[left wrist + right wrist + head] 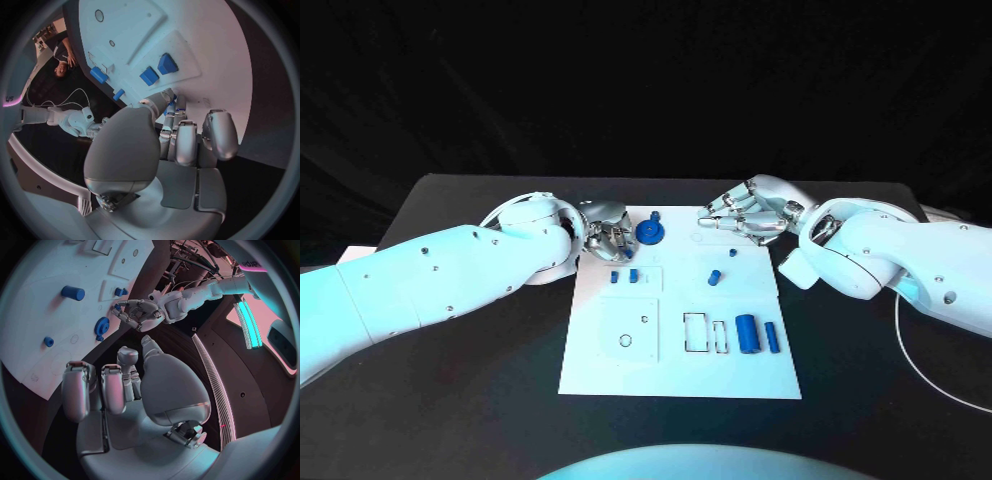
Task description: Assemble the parts on the task board
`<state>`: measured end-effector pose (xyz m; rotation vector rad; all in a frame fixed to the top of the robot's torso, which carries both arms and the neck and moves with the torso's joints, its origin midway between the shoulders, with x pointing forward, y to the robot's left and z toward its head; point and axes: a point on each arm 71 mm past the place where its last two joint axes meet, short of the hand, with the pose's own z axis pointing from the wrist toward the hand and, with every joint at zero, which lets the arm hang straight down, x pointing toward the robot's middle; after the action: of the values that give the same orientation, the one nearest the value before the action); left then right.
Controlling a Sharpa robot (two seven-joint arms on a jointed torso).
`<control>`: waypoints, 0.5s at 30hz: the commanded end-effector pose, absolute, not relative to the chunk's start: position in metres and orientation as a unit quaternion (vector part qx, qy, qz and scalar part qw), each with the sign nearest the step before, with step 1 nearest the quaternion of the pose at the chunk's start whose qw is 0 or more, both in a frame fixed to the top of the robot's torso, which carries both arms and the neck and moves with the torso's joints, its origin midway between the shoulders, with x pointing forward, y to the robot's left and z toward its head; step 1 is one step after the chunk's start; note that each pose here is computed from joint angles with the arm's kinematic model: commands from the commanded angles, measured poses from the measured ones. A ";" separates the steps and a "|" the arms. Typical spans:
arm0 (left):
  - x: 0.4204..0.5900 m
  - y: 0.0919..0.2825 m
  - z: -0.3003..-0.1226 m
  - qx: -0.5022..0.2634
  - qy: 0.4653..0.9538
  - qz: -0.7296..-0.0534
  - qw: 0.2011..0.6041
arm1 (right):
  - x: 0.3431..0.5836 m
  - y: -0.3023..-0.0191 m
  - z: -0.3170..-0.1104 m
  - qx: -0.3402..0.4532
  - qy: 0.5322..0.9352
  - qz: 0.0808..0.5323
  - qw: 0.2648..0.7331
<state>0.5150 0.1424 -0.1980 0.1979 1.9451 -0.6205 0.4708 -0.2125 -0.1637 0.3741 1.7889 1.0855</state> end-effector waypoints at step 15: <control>0.515 0.145 -0.197 0.076 0.807 -0.259 0.526 | 0.472 -0.214 -0.164 0.152 0.736 0.446 0.486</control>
<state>0.5152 0.1459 -0.1981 0.1886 1.9426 -0.6118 0.4718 -0.2141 -0.1640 0.3769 1.7880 1.0808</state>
